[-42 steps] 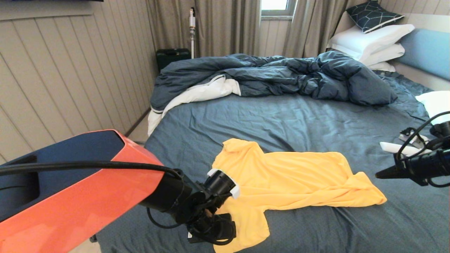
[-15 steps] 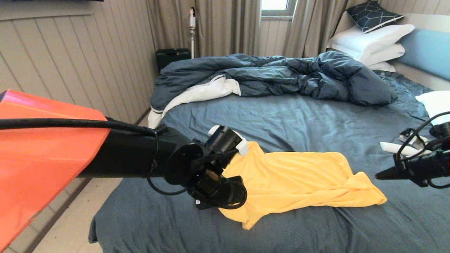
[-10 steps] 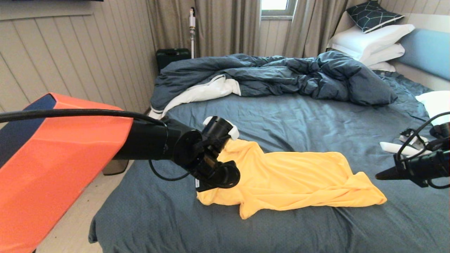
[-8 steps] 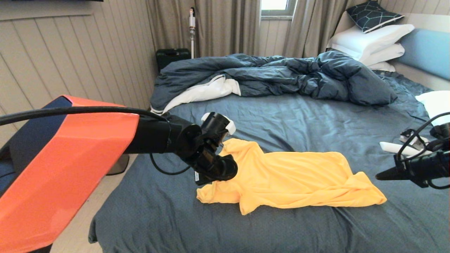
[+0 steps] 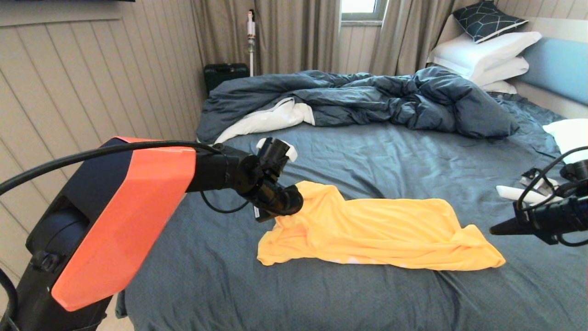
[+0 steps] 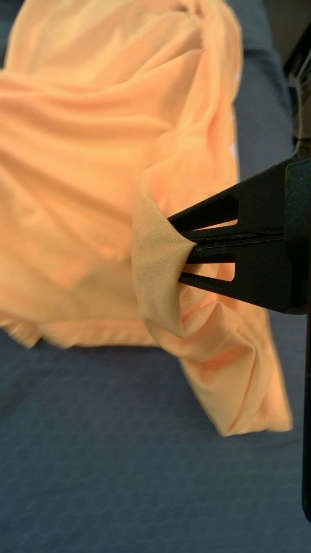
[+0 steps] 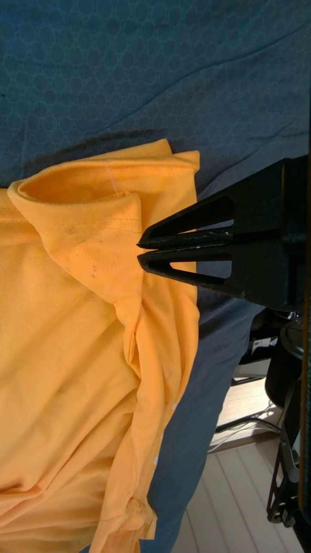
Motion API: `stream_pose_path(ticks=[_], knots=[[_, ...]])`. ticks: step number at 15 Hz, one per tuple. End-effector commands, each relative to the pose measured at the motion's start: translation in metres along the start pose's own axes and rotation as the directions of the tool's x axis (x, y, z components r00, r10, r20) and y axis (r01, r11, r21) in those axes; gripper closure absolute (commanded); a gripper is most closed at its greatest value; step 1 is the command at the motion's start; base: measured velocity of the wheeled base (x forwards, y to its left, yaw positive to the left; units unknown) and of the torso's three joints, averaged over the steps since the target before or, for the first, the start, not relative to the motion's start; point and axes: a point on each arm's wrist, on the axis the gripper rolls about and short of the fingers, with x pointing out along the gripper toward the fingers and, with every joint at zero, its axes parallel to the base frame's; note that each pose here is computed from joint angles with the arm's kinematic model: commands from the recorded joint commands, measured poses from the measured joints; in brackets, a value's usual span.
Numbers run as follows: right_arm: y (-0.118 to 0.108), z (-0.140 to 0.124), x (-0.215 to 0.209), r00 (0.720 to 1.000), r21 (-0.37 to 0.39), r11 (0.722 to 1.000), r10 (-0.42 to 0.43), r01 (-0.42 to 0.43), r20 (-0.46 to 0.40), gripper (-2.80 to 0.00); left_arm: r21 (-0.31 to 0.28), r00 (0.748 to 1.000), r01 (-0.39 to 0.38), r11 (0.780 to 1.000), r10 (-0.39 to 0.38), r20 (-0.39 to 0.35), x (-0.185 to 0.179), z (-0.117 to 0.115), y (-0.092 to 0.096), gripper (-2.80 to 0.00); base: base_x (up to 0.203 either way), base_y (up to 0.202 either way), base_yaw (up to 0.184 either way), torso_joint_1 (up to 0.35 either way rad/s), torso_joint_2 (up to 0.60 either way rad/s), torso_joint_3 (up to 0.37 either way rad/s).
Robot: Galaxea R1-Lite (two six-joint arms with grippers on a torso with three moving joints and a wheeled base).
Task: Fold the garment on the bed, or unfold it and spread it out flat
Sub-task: Fold the yellow T-shirt
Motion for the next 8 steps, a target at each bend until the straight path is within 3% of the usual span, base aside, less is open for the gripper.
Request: stream_pose_path(ticks=[1, 4, 8], knots=[[-0.001, 0.000, 0.002, 1.000, 0.001, 1.000, 0.006, -0.006, -0.005, 0.00, -0.005, 1.000, -0.007, 1.000, 0.007, -0.004, 0.009, -0.001, 0.003, 0.00, 0.000, 0.000, 0.000, 0.000, 0.00, 0.000], [-0.002, 0.000, 0.003, 1.000, 0.003, 1.000, 0.008, -0.008, -0.007, 0.00, 0.016, 0.997, 0.037, 0.999, -0.038, 0.065, 0.017, 0.004, 0.000, 0.00, 0.000, 0.000, 0.000, 0.000, 0.00, 0.000], [-0.004, 0.004, 0.007, 1.000, 0.000, 1.000, 0.011, -0.011, -0.005, 0.00, 0.023, 0.993, 0.026, 0.999, -0.029, 0.115, 0.025, 0.009, 0.004, 0.00, 0.000, 0.000, 0.000, 0.000, 0.00, 0.000]])
